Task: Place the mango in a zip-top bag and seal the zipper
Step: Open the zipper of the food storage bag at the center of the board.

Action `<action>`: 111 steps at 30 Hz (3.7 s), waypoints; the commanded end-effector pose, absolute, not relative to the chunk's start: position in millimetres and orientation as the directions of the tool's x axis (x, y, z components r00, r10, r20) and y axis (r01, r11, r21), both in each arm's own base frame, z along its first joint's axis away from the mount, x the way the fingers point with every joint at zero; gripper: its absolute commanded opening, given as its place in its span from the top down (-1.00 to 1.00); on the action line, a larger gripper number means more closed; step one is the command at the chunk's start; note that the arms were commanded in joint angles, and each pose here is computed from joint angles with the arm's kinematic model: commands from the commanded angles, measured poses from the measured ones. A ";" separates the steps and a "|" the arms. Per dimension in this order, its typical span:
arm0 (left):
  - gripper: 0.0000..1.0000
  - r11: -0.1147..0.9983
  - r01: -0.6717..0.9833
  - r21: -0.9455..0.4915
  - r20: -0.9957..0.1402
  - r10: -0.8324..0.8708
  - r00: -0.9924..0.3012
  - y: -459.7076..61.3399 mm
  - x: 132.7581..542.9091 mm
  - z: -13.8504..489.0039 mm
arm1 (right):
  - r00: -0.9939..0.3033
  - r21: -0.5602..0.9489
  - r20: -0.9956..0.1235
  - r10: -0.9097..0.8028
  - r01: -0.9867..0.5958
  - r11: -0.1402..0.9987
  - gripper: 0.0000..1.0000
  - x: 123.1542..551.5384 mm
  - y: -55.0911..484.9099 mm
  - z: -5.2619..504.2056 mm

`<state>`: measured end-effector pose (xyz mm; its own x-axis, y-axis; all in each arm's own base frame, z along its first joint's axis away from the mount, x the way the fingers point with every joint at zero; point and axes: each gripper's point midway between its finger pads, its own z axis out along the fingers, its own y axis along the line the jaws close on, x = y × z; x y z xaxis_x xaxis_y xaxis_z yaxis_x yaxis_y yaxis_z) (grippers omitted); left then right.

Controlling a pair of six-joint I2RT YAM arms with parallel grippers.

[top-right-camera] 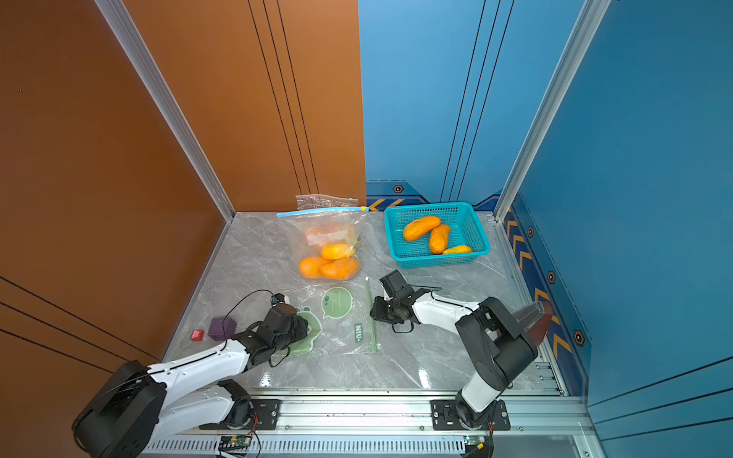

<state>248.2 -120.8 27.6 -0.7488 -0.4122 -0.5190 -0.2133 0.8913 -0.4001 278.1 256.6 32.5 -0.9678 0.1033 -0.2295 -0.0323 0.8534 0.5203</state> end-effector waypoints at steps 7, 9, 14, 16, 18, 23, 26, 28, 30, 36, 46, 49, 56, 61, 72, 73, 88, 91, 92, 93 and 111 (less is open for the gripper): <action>0.28 0.891 -0.250 -0.380 -0.486 -0.422 -0.765 -110.6 236.1 15.1 | -0.973 0.597 -0.210 0.098 -0.048 0.800 0.41 283.0 286.1 38.8; 0.28 0.892 -0.248 -0.379 -0.484 -0.419 -0.768 -111.0 235.9 14.7 | -0.971 0.605 -0.216 0.099 -0.054 0.795 0.43 284.5 289.0 43.3; 0.28 0.894 -0.244 -0.376 -0.482 -0.414 -0.772 -112.7 237.4 14.6 | -0.969 0.620 -0.227 0.094 -0.069 0.781 0.45 285.2 294.0 52.5; 0.28 0.895 -0.243 -0.374 -0.479 -0.411 -0.776 -113.3 237.3 13.5 | -0.970 0.635 -0.223 0.095 -0.071 0.769 0.46 285.0 296.8 55.0; 0.28 0.896 -0.242 -0.373 -0.476 -0.409 -0.779 -114.1 237.6 12.9 | -0.972 0.655 -0.213 0.098 -0.068 0.752 0.49 284.6 301.3 57.4; 0.28 0.896 -0.239 -0.374 -0.477 -0.407 -0.779 -114.8 238.6 13.3 | -0.973 0.692 -0.198 0.115 -0.056 0.720 0.57 285.4 307.8 61.6; 0.28 0.896 -0.239 -0.374 -0.479 -0.408 -0.778 -114.3 238.2 13.3 | -0.974 0.688 -0.192 0.118 -0.048 0.724 0.57 284.3 306.6 58.1; 0.28 0.894 -0.239 -0.379 -0.480 -0.410 -0.775 -114.2 237.9 14.1 | -0.975 0.682 -0.186 0.124 -0.037 0.730 0.56 282.5 303.8 54.4; 0.27 0.892 -0.241 -0.383 -0.481 -0.415 -0.772 -113.8 237.4 14.6 | -0.974 0.673 -0.183 0.130 -0.028 0.740 0.51 280.1 299.4 49.8; 0.27 0.887 -0.248 -0.389 -0.482 -0.426 -0.765 -112.6 236.9 15.4 | -0.975 0.673 -0.183 0.123 -0.033 0.739 0.44 273.8 295.5 39.9; 0.21 0.865 -0.245 -0.437 -0.484 -0.456 -0.747 -118.6 242.2 28.1 | -0.958 0.721 -0.268 0.102 -0.129 0.681 0.84 278.9 306.3 49.7; 0.19 0.852 -0.235 -0.467 -0.479 -0.468 -0.743 -124.1 244.8 35.7 | -0.944 0.724 -0.321 0.074 -0.194 0.662 1.00 278.6 309.1 58.5; -0.15 0.796 -0.149 -0.587 -0.469 -0.484 -0.739 -158.9 263.7 83.4 | -0.825 0.626 -0.565 -0.001 -0.430 0.650 1.00 274.9 299.9 98.0; -0.48 0.764 -0.057 -0.643 -0.486 -0.464 -0.741 -190.5 278.7 125.3 | -0.737 0.529 -0.674 -0.055 -0.533 0.660 1.00 269.4 293.8 117.8; -0.80 0.756 0.129 -0.642 -0.531 -0.316 -0.786 -259.2 297.8 165.5 | -0.663 0.478 -0.743 -0.093 -0.623 0.619 1.00 249.6 300.6 140.7; -0.81 0.757 0.142 -0.637 -0.533 -0.300 -0.792 -264.2 299.3 166.0 | -0.660 0.474 -0.745 -0.097 -0.626 0.619 1.00 248.9 300.4 141.3; -0.92 0.787 0.259 -0.561 -0.445 -0.022 -0.895 -292.9 273.0 139.7 | -0.654 0.455 -0.748 -0.109 -0.626 0.633 1.00 250.3 302.0 138.6; -0.86 0.784 0.261 -0.563 -0.416 0.004 -0.909 -297.6 268.8 130.9 | -0.653 0.450 -0.748 -0.120 -0.631 0.631 1.00 249.5 304.1 137.6; -0.83 0.787 0.261 -0.559 -0.413 0.008 -0.911 -297.8 269.1 128.2 | -0.652 0.448 -0.748 -0.123 -0.633 0.632 1.00 249.7 305.0 137.9; -0.80 0.789 0.262 -0.556 -0.413 0.010 -0.910 -298.3 269.4 127.5 | -0.652 0.446 -0.747 -0.128 -0.634 0.632 1.00 248.9 305.6 137.1; 0.83 0.838 0.248 -0.487 -0.426 0.020 -0.905 -288.8 273.5 106.7 | -0.637 0.405 -0.753 -0.163 -0.645 0.648 1.00 255.4 325.9 132.8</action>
